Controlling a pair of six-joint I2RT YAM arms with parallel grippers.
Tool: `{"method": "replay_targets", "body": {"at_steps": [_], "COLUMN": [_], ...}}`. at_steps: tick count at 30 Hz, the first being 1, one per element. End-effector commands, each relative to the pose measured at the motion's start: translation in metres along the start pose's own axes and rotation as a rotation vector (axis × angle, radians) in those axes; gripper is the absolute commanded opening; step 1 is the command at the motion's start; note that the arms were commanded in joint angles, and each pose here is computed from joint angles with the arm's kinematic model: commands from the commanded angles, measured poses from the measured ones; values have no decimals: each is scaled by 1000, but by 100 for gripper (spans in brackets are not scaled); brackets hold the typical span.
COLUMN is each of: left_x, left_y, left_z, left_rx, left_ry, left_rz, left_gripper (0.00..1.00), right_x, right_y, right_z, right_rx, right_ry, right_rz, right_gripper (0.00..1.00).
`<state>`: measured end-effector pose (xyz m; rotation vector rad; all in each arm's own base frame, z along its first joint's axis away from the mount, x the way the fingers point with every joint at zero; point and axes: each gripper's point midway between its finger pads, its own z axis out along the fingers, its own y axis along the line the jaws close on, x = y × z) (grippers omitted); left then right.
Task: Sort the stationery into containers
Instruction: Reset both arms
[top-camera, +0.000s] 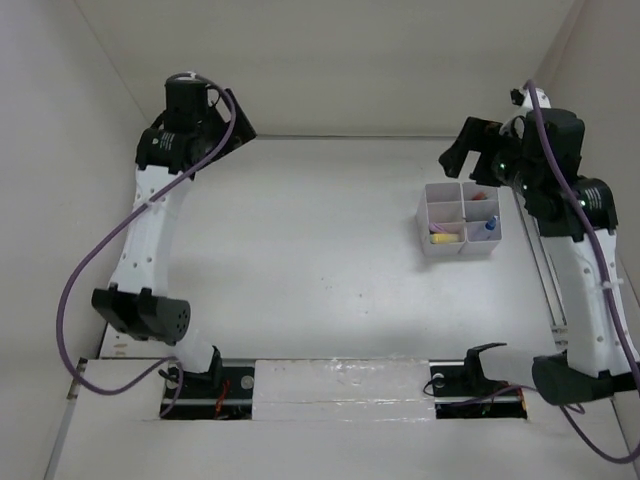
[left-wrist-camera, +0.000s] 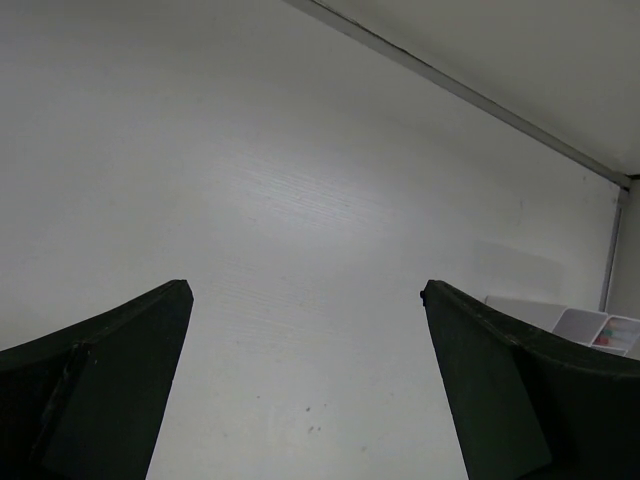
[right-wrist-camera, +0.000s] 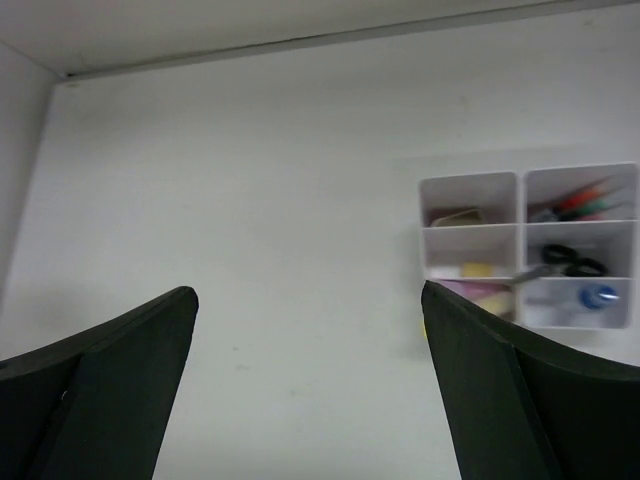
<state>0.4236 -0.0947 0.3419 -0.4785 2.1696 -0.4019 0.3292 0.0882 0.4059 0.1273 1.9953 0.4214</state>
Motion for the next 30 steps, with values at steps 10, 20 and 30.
{"method": "replay_targets", "body": {"at_steps": [10,20,30], "left_x": [69,121,171], "left_y": [56,96,127], "left_z": [-89,-141,-156], "left_rx": [-10,58,75], "left_ry": [-105,-199,-177], "left_rz": [64,28,-24], "left_gripper": [100,100,100], "right_x": [53,119,147], "right_y": [-56,-65,-62], "right_z": [-128,-163,-202], "right_rx": [179,72,-21], "right_ry": [-195,-210,-254], "right_rz": [-192,-174,-149], "right_gripper": [100,100,100]}}
